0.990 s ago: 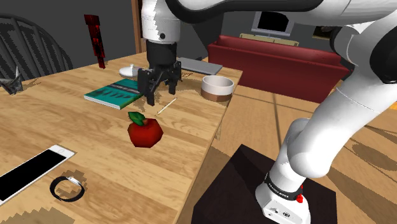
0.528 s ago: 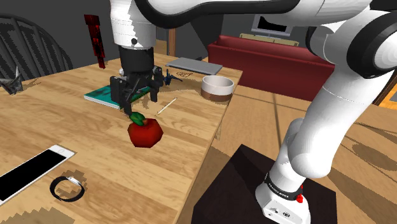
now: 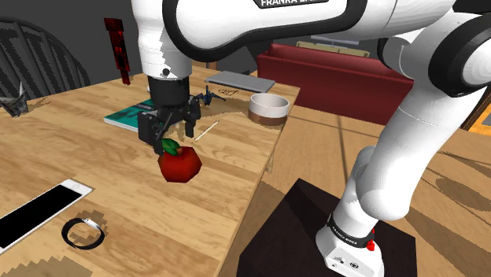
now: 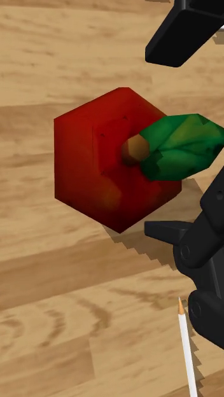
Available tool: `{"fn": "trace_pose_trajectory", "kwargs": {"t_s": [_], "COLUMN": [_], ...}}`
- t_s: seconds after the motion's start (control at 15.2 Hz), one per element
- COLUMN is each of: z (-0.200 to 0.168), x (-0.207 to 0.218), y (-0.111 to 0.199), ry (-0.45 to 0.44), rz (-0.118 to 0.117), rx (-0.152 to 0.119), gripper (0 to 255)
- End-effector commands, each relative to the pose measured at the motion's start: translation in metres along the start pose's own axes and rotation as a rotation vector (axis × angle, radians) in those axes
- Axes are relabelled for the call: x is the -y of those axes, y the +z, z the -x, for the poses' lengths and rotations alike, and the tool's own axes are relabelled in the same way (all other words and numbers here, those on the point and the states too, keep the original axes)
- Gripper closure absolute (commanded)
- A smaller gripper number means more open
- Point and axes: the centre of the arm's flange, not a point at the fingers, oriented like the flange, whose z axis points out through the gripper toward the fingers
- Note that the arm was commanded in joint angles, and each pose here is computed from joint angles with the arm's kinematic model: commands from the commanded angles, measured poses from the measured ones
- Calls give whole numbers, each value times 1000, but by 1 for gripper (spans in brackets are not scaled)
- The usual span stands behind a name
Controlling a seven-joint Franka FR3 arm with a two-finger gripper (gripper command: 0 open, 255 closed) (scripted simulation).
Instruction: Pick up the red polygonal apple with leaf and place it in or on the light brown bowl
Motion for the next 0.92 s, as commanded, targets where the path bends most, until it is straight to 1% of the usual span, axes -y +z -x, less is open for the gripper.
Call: {"fn": "trace_pose_trajectory", "kwargs": {"t_s": [0.0,0.26,0.33,0.86], "z": [0,0,0,0], "x": [0,0,0,1], "y": [1,1,1,1], "ry": [0,0,0,0], "rz": [0,0,0,0], "rx": [0,0,0,0], "gripper": [0,0,255,255]}}
